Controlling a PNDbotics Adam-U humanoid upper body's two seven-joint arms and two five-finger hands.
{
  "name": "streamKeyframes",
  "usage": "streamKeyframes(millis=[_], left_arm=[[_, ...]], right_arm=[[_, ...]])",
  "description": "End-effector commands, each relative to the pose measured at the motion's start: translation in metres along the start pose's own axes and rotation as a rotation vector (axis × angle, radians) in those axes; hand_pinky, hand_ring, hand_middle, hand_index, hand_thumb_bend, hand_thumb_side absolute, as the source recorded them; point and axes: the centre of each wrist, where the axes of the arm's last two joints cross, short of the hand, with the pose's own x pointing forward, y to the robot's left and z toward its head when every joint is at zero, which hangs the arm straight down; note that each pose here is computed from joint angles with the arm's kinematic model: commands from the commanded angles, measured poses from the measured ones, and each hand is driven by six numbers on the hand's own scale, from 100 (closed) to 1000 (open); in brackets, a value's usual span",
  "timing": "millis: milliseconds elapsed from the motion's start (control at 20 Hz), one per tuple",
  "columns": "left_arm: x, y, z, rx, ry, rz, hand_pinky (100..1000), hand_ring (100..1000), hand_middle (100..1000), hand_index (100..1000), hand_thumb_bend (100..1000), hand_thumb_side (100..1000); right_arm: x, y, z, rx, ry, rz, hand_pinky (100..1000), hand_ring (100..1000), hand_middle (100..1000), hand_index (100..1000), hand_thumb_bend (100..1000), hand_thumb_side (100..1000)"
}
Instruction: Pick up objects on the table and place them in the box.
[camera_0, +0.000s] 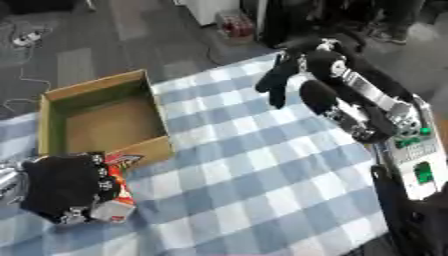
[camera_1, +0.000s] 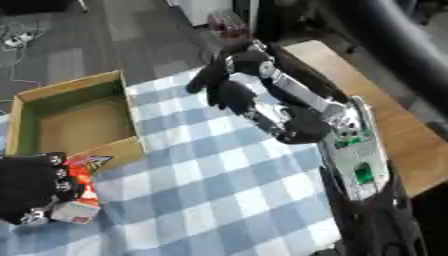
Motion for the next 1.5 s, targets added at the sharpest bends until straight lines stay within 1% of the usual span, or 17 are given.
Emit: streamKeyframes(millis=[50, 100, 150, 200, 400, 550, 600, 650, 700, 850, 1050, 1200, 1300, 1350, 1450, 1500], left_arm=[[-0.018, 0.022, 0.024, 0.223, -0.160, 0.111, 100, 100, 213, 408, 100, 625], [-0.020, 0.029, 0.028, 0.220, -0.151, 0.108, 100, 100, 211, 408, 100, 625], [-0.022, 0.035, 0.031, 0.217, -0.143, 0.105, 100, 100, 216, 409, 100, 649], [-0.024, 0.042, 0.034, 0.215, -0.136, 0.103, 100, 100, 216, 409, 100, 625], [-0.033, 0.065, 0.043, 0.200, -0.096, 0.099, 100, 100, 223, 410, 100, 624], [-0.037, 0.070, 0.046, 0.184, -0.062, 0.123, 100, 100, 223, 412, 100, 623], [-0.037, 0.069, 0.046, 0.177, -0.055, 0.135, 100, 100, 222, 412, 100, 604], [-0.038, 0.069, 0.045, 0.171, -0.050, 0.145, 100, 100, 223, 411, 100, 623], [-0.038, 0.068, 0.045, 0.165, -0.045, 0.154, 100, 100, 223, 412, 100, 623], [-0.041, 0.062, 0.046, 0.122, -0.025, 0.164, 100, 100, 231, 413, 100, 625], [-0.054, 0.042, 0.051, 0.058, 0.032, 0.158, 100, 100, 239, 413, 100, 625], [-0.067, 0.031, 0.060, 0.037, 0.083, 0.140, 100, 100, 244, 414, 100, 625], [-0.071, 0.022, 0.065, 0.013, 0.100, 0.126, 100, 100, 251, 419, 100, 626], [-0.079, 0.023, 0.066, -0.004, 0.120, 0.079, 100, 100, 253, 420, 100, 626], [-0.078, -0.004, 0.071, -0.054, 0.171, 0.116, 100, 100, 260, 421, 100, 629], [-0.082, -0.023, 0.077, -0.115, 0.260, 0.113, 564, 497, 592, 563, 203, 550]], right_arm=[[0.003, -0.007, 0.002, 0.192, -0.121, 0.160, 443, 408, 461, 734, 100, 1000], [0.003, -0.007, 0.003, 0.193, -0.119, 0.161, 443, 408, 461, 734, 100, 1000], [0.003, -0.007, 0.004, 0.194, -0.116, 0.161, 443, 409, 461, 734, 100, 1000], [0.003, -0.008, 0.004, 0.195, -0.115, 0.162, 443, 409, 461, 734, 100, 1000], [0.003, -0.008, 0.005, 0.198, -0.109, 0.163, 443, 409, 461, 735, 100, 1000], [0.003, -0.008, 0.006, 0.198, -0.108, 0.163, 443, 409, 461, 734, 100, 1000], [0.003, -0.008, 0.006, 0.197, -0.109, 0.163, 443, 408, 461, 735, 100, 1000], [0.003, -0.008, 0.006, 0.197, -0.109, 0.163, 443, 408, 461, 735, 100, 1000], [0.003, -0.008, 0.005, 0.196, -0.109, 0.163, 443, 409, 461, 735, 100, 1000], [0.003, -0.008, 0.005, 0.196, -0.111, 0.162, 443, 408, 461, 738, 100, 1000], [0.003, -0.007, 0.004, 0.196, -0.115, 0.160, 443, 408, 461, 737, 100, 1000], [0.003, -0.007, 0.002, 0.193, -0.120, 0.159, 443, 409, 461, 737, 100, 1000], [0.004, -0.007, 0.000, 0.189, -0.131, 0.161, 444, 411, 463, 727, 100, 1000], [0.004, -0.007, -0.002, 0.186, -0.136, 0.162, 444, 411, 463, 727, 100, 1000], [0.004, -0.007, -0.004, 0.178, -0.147, 0.163, 445, 412, 463, 723, 100, 1000], [0.005, -0.006, -0.007, 0.175, -0.159, 0.162, 446, 413, 465, 725, 100, 1000]])
